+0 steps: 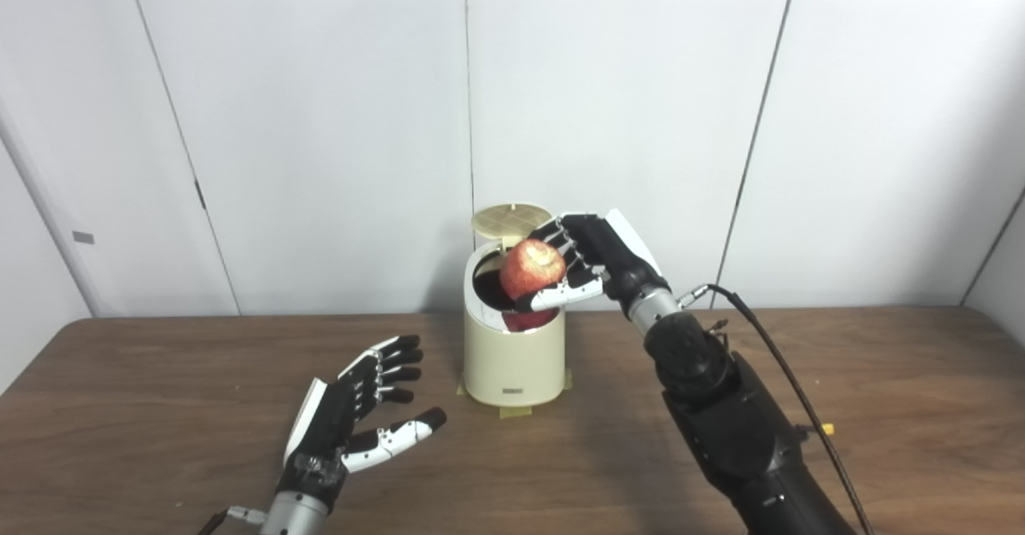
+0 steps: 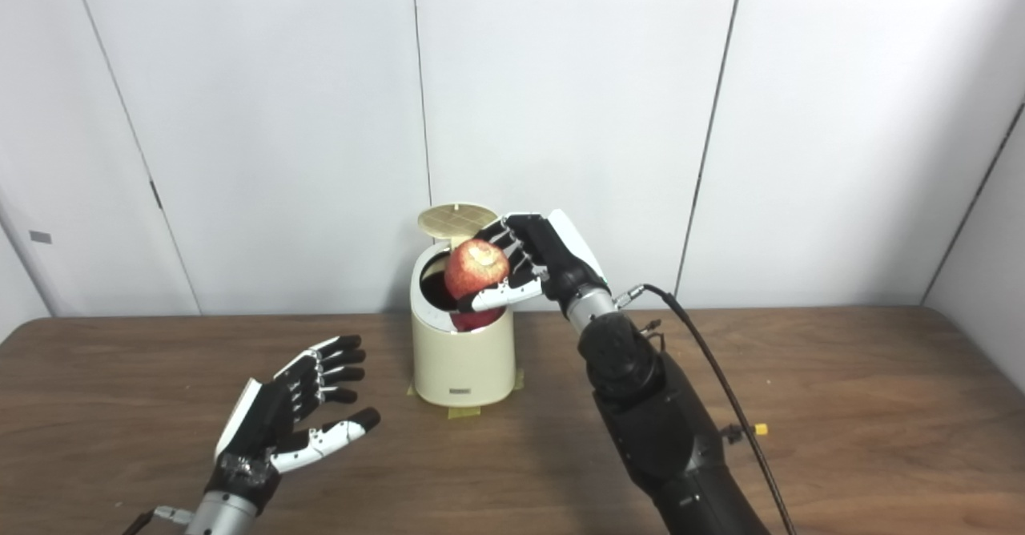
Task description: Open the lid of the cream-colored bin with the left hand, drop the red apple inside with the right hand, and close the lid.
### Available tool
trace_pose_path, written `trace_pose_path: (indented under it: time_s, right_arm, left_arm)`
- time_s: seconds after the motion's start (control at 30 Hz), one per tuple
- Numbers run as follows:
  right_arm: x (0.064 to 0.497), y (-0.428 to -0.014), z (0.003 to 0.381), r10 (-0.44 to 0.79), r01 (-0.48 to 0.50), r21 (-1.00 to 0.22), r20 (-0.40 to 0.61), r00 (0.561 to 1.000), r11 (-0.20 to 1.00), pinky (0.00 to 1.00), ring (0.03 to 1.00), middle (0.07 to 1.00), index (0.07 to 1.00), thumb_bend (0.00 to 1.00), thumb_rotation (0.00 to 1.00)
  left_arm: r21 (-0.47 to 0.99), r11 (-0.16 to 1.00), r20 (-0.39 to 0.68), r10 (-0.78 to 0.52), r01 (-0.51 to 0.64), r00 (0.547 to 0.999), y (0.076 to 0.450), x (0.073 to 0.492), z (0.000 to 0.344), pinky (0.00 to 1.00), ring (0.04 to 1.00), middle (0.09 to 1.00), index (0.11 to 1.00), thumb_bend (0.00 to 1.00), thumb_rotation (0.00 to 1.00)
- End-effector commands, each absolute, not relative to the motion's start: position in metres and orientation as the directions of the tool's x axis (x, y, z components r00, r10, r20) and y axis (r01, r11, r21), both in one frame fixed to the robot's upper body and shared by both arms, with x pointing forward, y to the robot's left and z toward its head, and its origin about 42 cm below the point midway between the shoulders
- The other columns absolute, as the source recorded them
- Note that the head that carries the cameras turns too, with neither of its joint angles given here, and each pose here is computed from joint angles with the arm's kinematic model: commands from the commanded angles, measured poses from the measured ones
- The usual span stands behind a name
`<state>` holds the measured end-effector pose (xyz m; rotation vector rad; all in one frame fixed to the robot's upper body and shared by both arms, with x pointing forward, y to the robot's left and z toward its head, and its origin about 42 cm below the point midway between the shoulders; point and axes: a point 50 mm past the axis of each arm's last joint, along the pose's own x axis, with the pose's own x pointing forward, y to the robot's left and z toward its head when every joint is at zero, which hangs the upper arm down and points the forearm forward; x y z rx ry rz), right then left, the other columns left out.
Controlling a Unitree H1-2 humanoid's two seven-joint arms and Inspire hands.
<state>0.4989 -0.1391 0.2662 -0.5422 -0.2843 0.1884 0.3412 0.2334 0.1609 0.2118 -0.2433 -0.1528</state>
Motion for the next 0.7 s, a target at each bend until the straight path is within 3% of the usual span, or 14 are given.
trace_pose_path:
  time_s: [0.0,0.1,0.17,0.2,0.3,0.4,0.67]
  right_arm:
    - [0.506,-0.125,0.304,0.272,-0.071,-0.515,0.326,0.905,0.854,0.33,0.366,0.420,0.531,0.52,0.00]
    - [0.507,-0.122,0.301,0.271,-0.075,-0.491,0.343,0.899,0.868,0.35,0.420,0.437,0.528,0.52,0.00]
    - [0.508,-0.121,0.298,0.275,-0.074,-0.491,0.351,0.895,0.868,0.45,0.516,0.455,0.533,0.52,0.00]
    - [0.508,-0.121,0.297,0.277,-0.073,-0.497,0.351,0.894,0.865,0.52,0.581,0.552,0.621,0.72,0.03]
    - [0.507,-0.121,0.294,0.282,-0.067,-0.522,0.344,0.896,0.850,0.56,0.681,0.709,0.729,0.87,0.07]
    - [0.507,-0.122,0.293,0.283,-0.052,-0.551,0.344,0.895,0.833,0.55,0.697,0.771,0.763,0.91,0.10]
    - [0.506,-0.125,0.292,0.306,-0.057,-0.589,0.332,0.892,0.806,0.53,0.703,0.819,0.803,0.95,0.12]
  left_arm:
    - [0.215,0.970,0.306,-0.181,0.117,0.935,0.228,0.348,0.183,0.70,0.775,0.805,0.828,0.74,0.16]
    - [0.211,0.970,0.306,-0.182,0.120,0.934,0.227,0.348,0.183,0.71,0.778,0.805,0.826,0.74,0.16]
    - [0.213,0.970,0.306,-0.183,0.120,0.934,0.226,0.348,0.183,0.72,0.780,0.807,0.826,0.74,0.16]
    - [0.214,0.970,0.306,-0.183,0.120,0.934,0.226,0.348,0.183,0.72,0.780,0.807,0.827,0.74,0.17]
    - [0.212,0.970,0.305,-0.183,0.121,0.935,0.225,0.348,0.183,0.71,0.776,0.804,0.826,0.74,0.17]
    - [0.217,0.968,0.306,-0.187,0.122,0.933,0.225,0.347,0.183,0.69,0.771,0.804,0.826,0.74,0.17]
    - [0.209,0.970,0.306,-0.187,0.126,0.934,0.224,0.347,0.182,0.68,0.766,0.802,0.824,0.74,0.16]
